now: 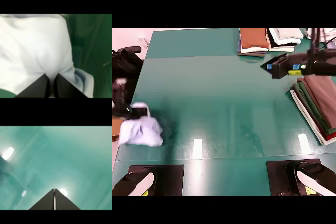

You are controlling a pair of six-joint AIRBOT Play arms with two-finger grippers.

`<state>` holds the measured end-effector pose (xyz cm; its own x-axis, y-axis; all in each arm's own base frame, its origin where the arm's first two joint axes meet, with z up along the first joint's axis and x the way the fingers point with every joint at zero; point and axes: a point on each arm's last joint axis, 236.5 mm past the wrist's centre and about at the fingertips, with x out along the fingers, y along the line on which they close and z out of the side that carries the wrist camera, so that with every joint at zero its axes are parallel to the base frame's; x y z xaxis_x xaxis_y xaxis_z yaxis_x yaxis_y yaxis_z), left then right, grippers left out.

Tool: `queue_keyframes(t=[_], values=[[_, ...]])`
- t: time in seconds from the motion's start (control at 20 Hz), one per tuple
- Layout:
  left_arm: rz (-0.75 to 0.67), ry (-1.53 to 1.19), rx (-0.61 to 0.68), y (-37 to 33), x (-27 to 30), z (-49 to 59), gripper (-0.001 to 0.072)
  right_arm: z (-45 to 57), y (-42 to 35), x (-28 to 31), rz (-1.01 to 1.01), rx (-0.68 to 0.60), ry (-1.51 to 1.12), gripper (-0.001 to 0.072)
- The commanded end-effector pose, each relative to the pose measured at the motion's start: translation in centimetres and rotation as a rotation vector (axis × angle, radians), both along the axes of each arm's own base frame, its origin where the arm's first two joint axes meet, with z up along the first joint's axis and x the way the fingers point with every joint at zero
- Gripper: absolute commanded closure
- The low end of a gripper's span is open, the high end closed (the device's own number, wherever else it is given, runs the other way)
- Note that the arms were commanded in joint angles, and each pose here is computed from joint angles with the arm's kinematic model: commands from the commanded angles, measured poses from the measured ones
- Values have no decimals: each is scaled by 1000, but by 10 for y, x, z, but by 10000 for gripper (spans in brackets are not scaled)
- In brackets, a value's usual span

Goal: Fold the shirts.

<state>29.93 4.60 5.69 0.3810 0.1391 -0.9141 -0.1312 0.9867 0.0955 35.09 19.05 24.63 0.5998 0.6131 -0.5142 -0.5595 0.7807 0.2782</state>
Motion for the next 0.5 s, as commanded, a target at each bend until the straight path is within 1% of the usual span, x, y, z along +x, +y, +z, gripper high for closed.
queue_keyframes(t=[0.0,0.1,0.2,0.3,0.45], values=[[-184,-300,-35,-58,42,130,681,52,-9,5,-27,-15,-141,694],[-323,-482,-68,-107,46,204,682,78,-20,7,-55,-53,-220,694],[-459,-599,-113,-156,37,251,682,98,-29,7,-82,-77,-277,694],[-579,-635,-156,-200,29,267,682,112,-39,8,-107,-71,-306,694],[-720,-574,-187,-265,33,241,682,114,-53,11,-142,-79,-305,694]])
